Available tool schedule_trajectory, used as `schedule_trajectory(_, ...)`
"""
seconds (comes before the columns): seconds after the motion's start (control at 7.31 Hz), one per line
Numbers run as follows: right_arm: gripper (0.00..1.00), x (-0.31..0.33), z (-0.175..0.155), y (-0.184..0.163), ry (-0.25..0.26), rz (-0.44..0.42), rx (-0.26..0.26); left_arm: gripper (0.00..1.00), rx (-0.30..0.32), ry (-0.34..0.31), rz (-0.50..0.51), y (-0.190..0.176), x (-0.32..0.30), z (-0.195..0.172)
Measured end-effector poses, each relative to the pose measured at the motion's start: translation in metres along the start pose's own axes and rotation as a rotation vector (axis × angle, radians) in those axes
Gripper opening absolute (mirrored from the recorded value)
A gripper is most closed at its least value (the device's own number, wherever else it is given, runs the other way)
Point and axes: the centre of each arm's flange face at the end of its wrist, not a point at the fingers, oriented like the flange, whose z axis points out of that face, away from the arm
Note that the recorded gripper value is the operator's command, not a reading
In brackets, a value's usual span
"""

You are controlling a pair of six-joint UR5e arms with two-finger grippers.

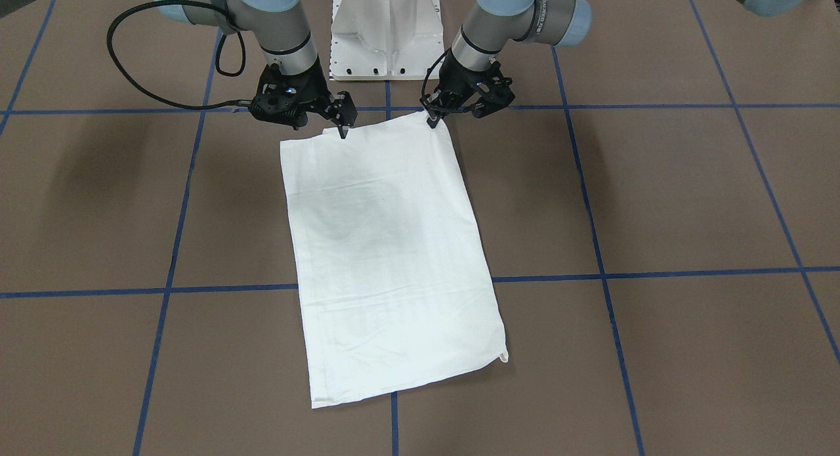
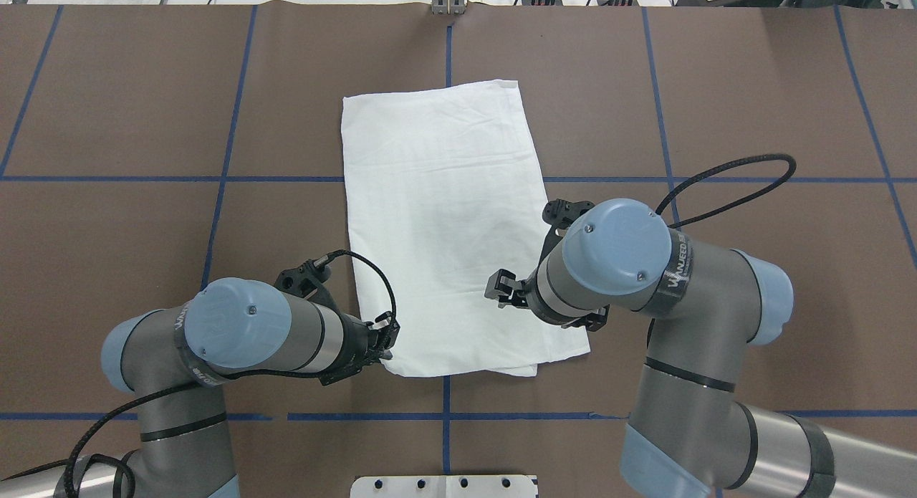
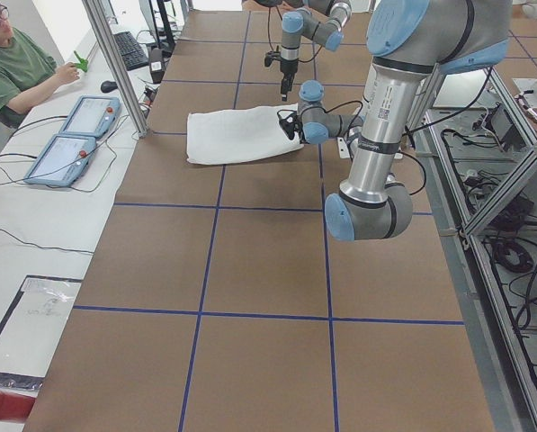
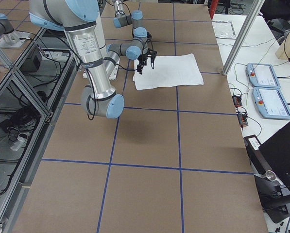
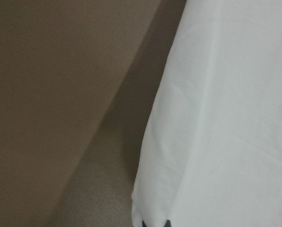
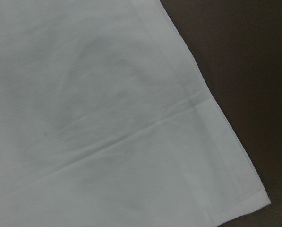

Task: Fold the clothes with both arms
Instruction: 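Move the right gripper to the shirt's other near corner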

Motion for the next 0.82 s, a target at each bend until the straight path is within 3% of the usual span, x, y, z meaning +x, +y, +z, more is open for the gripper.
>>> schedule_trajectory(0.27, 1.0, 0.002, 0.036, 0.02, 0.058, 0.065, 0.008, 0.0, 0.0, -0.002, 0.0, 0.0, -0.001, 0.001)
schedule_trajectory(0.82, 1.0, 0.007, 0.072, 0.045, 0.115, 0.048, 0.018, 0.0, -0.001, -0.001, 0.001, 0.001, 0.0, 0.001)
